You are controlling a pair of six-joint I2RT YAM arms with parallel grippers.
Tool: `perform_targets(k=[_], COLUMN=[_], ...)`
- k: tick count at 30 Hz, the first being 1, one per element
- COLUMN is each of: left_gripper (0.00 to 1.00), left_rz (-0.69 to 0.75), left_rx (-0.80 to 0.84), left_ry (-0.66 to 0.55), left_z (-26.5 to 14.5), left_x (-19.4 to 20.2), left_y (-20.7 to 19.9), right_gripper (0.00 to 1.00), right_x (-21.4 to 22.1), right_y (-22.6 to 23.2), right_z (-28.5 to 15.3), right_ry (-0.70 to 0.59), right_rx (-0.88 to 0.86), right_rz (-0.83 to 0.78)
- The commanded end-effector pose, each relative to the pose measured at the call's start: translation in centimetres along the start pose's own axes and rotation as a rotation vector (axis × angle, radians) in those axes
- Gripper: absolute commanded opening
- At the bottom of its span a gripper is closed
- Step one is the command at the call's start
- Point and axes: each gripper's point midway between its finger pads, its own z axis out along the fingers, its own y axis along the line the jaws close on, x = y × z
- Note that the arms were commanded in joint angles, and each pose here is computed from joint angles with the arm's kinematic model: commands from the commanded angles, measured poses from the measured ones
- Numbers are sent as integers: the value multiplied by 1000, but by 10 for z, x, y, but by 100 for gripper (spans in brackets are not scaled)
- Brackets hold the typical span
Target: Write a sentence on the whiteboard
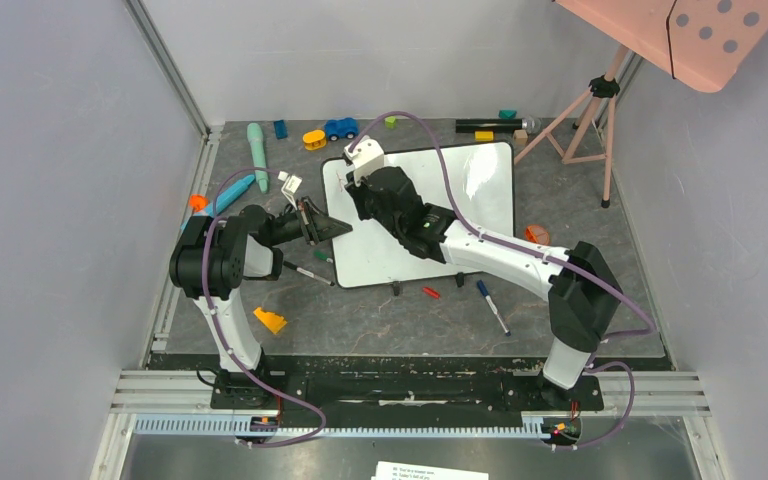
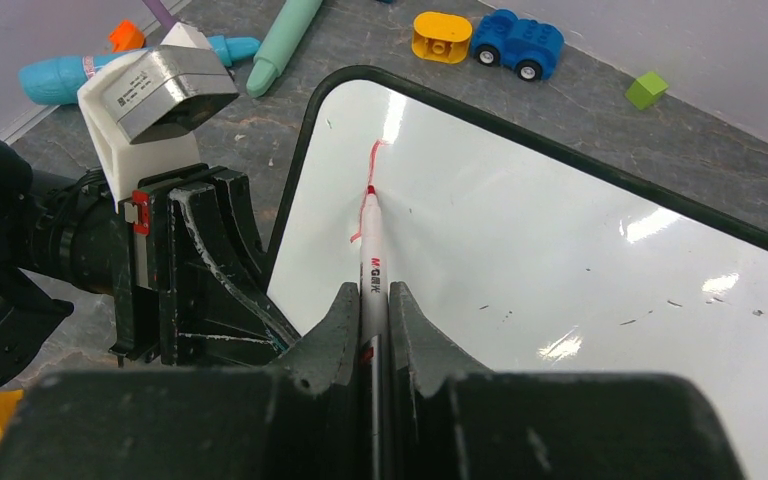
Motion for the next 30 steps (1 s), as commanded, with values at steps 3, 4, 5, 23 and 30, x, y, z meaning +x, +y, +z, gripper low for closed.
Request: perform_targets(k=[3,4,5,23,30], left_gripper=[2,2,2,2,2], left_rz=[118,118,118,119,119], left_rx=[28,29,28,28,28], left_ry=[7,8,7,6,7], left_z=[4,4,4,4,4], left_x=[2,2,2,2,2], left_y=[0,-1,0,-1,-1], right_gripper=[0,0,0,0,0], right_x=[-13,-12,-12,-3,0], right_y=[-4,-5,-6,-37,-43], right_z=[4,4,4,-9,-13], right_ry=[-26,-24,-22,5,12], right_rx=[7,14,19,122,134], right_rz=[11,11,10,16,19])
